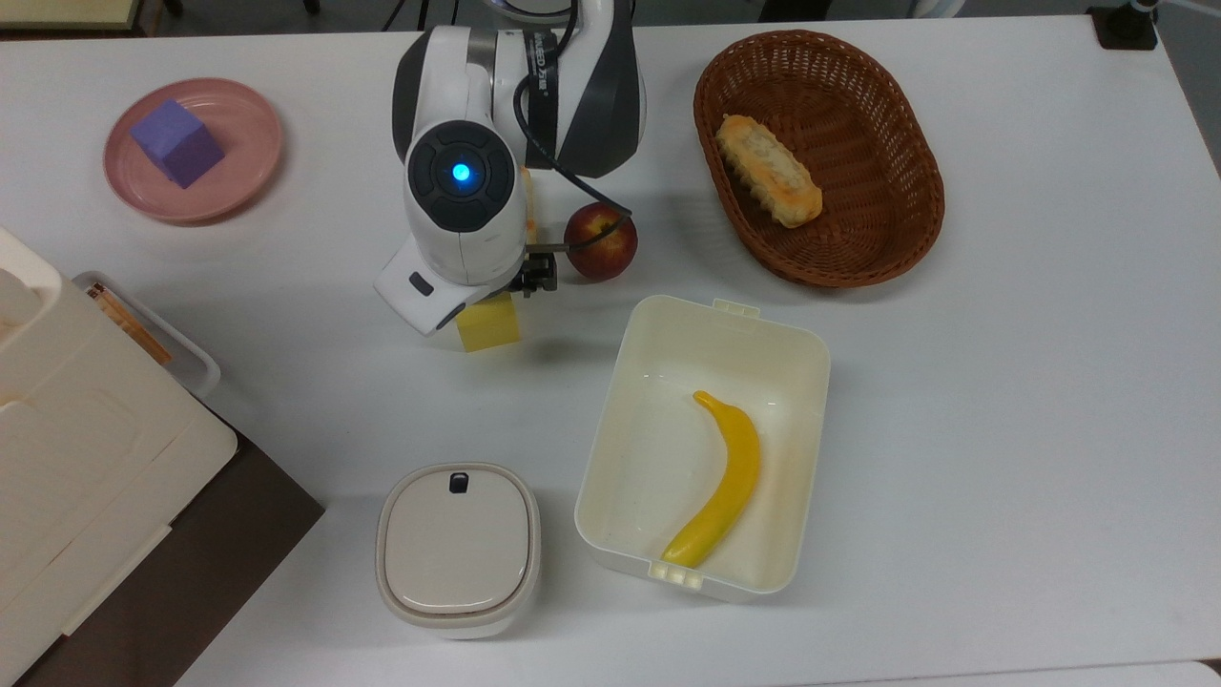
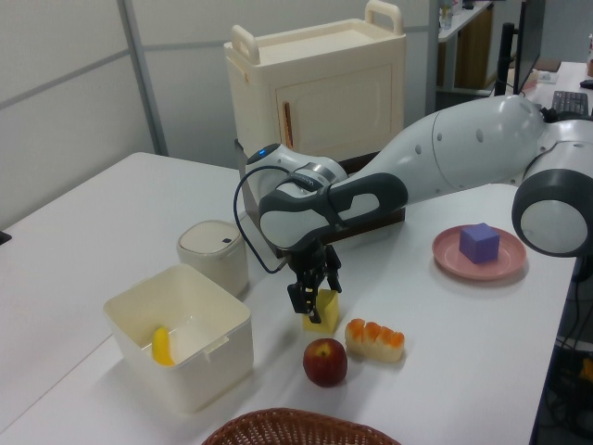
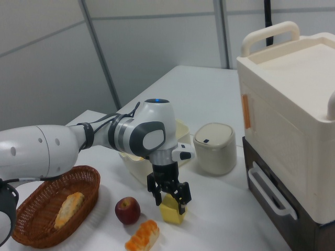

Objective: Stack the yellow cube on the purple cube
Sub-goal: 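Lift the yellow cube and carry it toward the purple cube on the pink plate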

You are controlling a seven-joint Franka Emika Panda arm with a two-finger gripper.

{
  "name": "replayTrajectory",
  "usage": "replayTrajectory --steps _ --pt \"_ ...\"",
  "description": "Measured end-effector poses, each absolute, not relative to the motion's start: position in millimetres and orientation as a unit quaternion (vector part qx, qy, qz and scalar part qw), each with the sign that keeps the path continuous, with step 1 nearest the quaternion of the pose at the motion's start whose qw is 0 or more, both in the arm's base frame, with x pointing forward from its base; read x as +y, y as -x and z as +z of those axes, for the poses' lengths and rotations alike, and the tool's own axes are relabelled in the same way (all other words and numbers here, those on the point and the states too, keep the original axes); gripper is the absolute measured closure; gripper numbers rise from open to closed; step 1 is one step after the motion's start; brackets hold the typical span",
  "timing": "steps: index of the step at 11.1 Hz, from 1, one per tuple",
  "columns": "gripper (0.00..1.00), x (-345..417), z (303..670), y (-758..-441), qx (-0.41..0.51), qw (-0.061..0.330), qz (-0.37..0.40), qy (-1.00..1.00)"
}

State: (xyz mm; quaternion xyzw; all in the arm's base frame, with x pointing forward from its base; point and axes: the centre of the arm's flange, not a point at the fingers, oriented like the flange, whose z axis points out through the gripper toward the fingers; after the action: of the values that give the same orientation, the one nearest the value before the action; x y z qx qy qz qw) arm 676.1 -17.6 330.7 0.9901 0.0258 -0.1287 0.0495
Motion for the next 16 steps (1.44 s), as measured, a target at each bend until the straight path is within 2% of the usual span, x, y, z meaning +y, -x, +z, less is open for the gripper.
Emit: replayTrajectory --steps 3,4,6,7,10,12,16 --pt "0.00 -18.8 332.8 -680.9 0.025 0.050 -0.111 -0.992" --pt "0.06 -18.8 334.7 -681.9 0.025 0.051 -0.108 -0.993" --pt "0.38 -18.8 339.7 -683.5 0.025 0.051 -0.104 -0.993" --pt "0.45 -19.2 342.1 -683.9 0.024 0.051 -0.102 -0.993" --pt "0.45 -28.6 369.6 -689.3 0.017 0.054 -0.077 -0.995" --pt "0.45 -54.9 423.1 -685.2 -0.003 0.053 -0.038 -0.998" --pt "0.45 -124.6 502.0 -659.7 -0.050 0.055 0.014 -0.997"
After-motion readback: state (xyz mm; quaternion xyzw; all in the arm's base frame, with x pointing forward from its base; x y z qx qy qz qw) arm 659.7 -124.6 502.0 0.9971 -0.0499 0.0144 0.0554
